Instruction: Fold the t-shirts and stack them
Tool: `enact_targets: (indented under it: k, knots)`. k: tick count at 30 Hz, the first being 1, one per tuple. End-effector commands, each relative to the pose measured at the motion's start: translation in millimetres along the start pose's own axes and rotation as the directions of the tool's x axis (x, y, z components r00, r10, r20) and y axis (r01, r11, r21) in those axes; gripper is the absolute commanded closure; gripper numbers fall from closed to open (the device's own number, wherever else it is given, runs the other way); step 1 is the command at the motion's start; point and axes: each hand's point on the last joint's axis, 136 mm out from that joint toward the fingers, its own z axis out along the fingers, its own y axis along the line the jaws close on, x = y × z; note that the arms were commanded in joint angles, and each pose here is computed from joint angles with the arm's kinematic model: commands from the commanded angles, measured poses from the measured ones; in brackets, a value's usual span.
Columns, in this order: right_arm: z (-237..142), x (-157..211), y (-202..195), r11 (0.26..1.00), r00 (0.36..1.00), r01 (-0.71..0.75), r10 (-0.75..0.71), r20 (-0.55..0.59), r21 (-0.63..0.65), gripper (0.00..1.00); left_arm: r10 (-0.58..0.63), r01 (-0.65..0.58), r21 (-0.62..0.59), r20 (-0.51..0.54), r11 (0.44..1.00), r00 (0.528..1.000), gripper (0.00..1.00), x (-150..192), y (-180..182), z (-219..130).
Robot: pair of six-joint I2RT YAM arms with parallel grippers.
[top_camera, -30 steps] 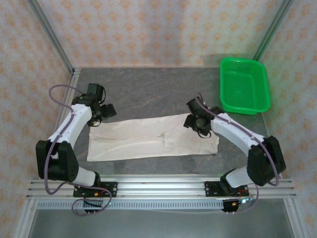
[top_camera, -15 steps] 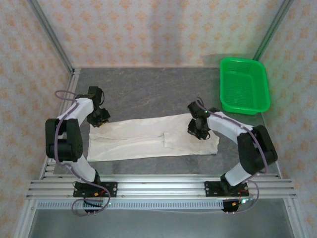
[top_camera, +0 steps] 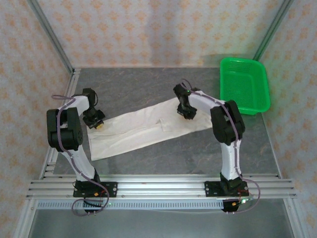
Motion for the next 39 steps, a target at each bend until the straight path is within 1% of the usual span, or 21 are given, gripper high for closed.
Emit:
enact_targets:
  k: [1, 4, 6, 7, 10, 12, 14, 15, 17, 19, 21, 23, 25, 27, 29, 31, 32, 35, 39]
  knots:
    - [23, -46, 13, 0.997, 0.996, -0.063, 0.059, 0.073, 0.041, 0.77, -0.013, 0.009, -0.047, -0.087, 0.999, 0.996, 0.93, 13, 12, 29]
    - [29, -87, 50, 0.996, 0.991, -0.081, 0.084, 0.109, -0.029, 0.77, -0.054, 0.055, 0.007, -0.11, 0.998, 0.992, 0.93, 24, 6, 27]
    - [32, -113, 66, 0.995, 0.984, -0.087, 0.093, 0.155, -0.046, 0.75, -0.09, 0.097, 0.045, -0.126, 0.994, 0.988, 0.94, 41, -2, 24]
    - [36, -121, 73, 0.994, 0.981, -0.093, 0.103, 0.167, -0.064, 0.74, -0.087, 0.094, 0.053, -0.132, 0.994, 0.987, 0.94, 50, -6, 22]
    - [45, -141, 111, 0.965, 0.976, -0.116, 0.154, 0.154, -0.234, 0.72, -0.083, 0.092, 0.059, -0.148, 0.994, 0.986, 0.95, 82, -18, 23]
    - [42, -151, 141, 0.92, 0.972, -0.11, 0.179, 0.152, -0.376, 0.71, -0.103, 0.115, 0.067, -0.158, 0.991, 0.982, 0.95, 101, -23, 25]
    - [32, -159, 175, 0.838, 0.971, -0.099, 0.2, 0.134, -0.537, 0.69, -0.117, 0.13, 0.071, -0.159, 0.989, 0.98, 0.95, 120, -26, 26]
    - [26, -161, 186, 0.803, 0.971, -0.1, 0.207, 0.119, -0.587, 0.68, -0.122, 0.134, 0.064, -0.16, 0.989, 0.98, 0.95, 127, -25, 26]
    - [13, -164, 206, 0.731, 0.975, -0.093, 0.205, 0.088, -0.676, 0.67, -0.121, 0.134, 0.072, -0.159, 0.988, 0.98, 0.95, 143, -26, 24]
    - [-1, -165, 217, 0.684, 0.979, -0.078, 0.19, 0.074, -0.726, 0.65, -0.111, 0.129, 0.1, -0.169, 0.987, 0.979, 0.95, 162, -33, 23]
    - [-17, -165, 226, 0.643, 0.984, -0.054, 0.165, 0.069, -0.764, 0.62, -0.077, 0.097, 0.113, -0.174, 0.989, 0.982, 0.96, 183, -42, 23]
    - [-33, -164, 230, 0.613, 0.989, -0.035, 0.134, 0.06, -0.79, 0.57, -0.045, 0.067, 0.119, -0.179, 0.991, 0.983, 0.96, 206, -51, 26]
    - [-53, -164, 234, 0.582, 0.992, -0.007, 0.105, 0.066, -0.813, 0.54, -0.037, 0.061, 0.129, -0.178, 0.99, 0.983, 0.96, 223, -58, 29]
    - [-77, -163, 235, 0.556, 0.994, 0.027, 0.073, 0.081, -0.831, 0.51, -0.035, 0.063, 0.158, -0.172, 0.985, 0.985, 0.96, 237, -69, 29]
    - [-110, -160, 233, 0.542, 0.992, 0.088, 0.029, 0.124, -0.836, 0.49, -0.013, 0.041, 0.185, -0.15, 0.982, 0.989, 0.95, 249, -81, 23]
    - [-139, -155, 222, 0.567, 0.984, 0.157, -0.018, 0.178, -0.809, 0.48, 0.005, 0.022, 0.202, -0.133, 0.979, 0.991, 0.95, 260, -92, 17]
    - [-150, -152, 214, 0.583, 0.982, 0.174, -0.038, 0.187, -0.794, 0.46, 0.014, 0.013, 0.213, -0.122, 0.977, 0.992, 0.95, 266, -97, 13]
    - [-171, -139, 184, 0.633, 0.983, 0.174, -0.064, 0.173, -0.754, 0.45, 0.029, -0.004, 0.249, -0.099, 0.969, 0.995, 0.95, 287, -109, 7]
    - [-192, -116, 143, 0.672, 0.982, 0.18, -0.076, 0.175, -0.718, 0.42, 0.052, -0.024, 0.276, -0.092, 0.961, 0.994, 0.94, 314, -120, 7]
